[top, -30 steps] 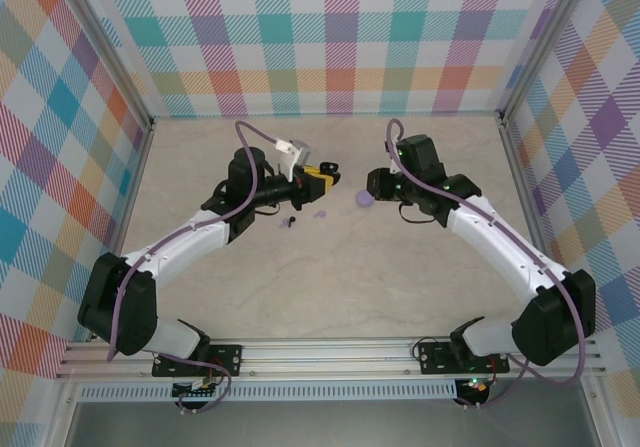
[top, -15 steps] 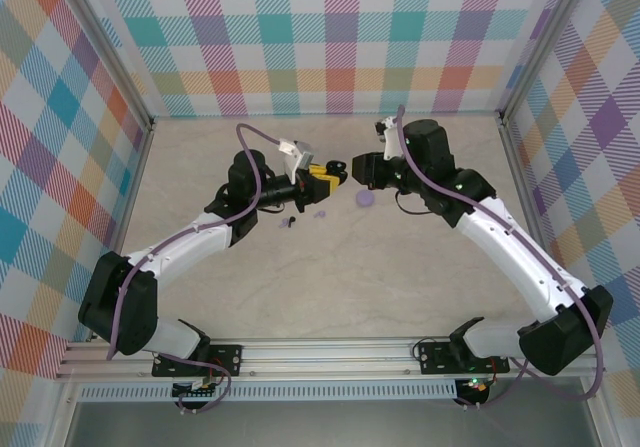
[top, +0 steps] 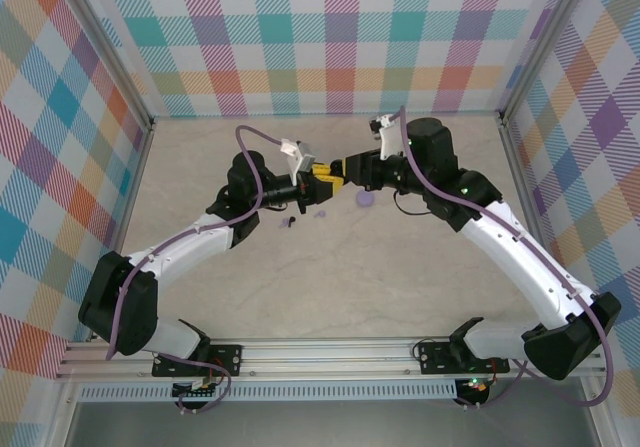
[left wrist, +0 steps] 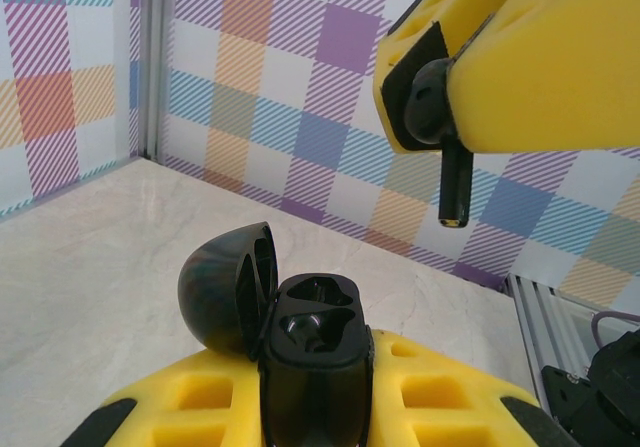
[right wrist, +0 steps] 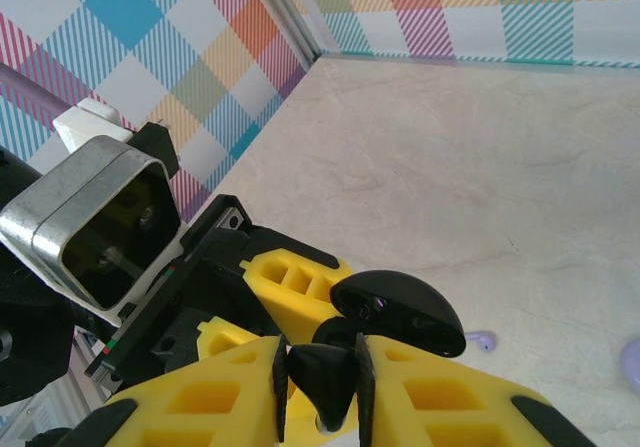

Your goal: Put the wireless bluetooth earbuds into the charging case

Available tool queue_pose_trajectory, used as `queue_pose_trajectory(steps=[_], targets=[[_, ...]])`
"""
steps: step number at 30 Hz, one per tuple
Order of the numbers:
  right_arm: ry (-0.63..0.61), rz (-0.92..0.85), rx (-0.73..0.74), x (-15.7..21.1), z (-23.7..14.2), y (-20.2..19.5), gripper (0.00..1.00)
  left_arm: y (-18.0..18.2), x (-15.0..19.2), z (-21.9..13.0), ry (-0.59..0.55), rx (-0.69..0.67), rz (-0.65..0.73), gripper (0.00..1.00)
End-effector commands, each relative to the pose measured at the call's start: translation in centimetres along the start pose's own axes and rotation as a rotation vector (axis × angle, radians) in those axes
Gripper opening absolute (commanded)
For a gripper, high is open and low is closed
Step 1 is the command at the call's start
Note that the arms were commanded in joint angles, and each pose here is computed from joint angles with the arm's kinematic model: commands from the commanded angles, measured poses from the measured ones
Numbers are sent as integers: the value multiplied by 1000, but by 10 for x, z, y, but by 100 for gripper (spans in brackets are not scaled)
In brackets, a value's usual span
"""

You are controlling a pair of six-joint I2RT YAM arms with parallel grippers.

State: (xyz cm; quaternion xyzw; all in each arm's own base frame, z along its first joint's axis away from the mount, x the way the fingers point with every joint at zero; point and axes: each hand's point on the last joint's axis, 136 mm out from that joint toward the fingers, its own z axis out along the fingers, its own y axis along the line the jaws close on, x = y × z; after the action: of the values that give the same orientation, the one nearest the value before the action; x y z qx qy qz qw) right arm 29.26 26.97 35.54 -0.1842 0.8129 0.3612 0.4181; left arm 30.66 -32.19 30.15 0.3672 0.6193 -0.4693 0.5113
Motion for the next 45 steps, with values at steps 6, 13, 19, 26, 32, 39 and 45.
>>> queue_pose_trajectory(steps=[6,13,19,26,32,39,45], targets=[[-44,-49,-22,-14,-4,13,26,-22,-17,-3,-37,63,74,11],[-41,-45,-4,-13,1,8,26,-29,-20,-4,-34,83,75,11],[-44,-46,3,-13,2,7,26,-32,-22,-3,-28,93,71,11],[-35,-50,9,-11,4,7,26,-33,-24,-1,-27,97,56,11],[-27,-55,17,-8,7,6,27,-32,-27,-1,-25,95,47,11],[-23,-62,29,-7,9,4,27,-32,-27,0,-22,95,40,11],[-15,-60,34,-5,12,3,27,-33,-28,0,-25,99,36,11]])
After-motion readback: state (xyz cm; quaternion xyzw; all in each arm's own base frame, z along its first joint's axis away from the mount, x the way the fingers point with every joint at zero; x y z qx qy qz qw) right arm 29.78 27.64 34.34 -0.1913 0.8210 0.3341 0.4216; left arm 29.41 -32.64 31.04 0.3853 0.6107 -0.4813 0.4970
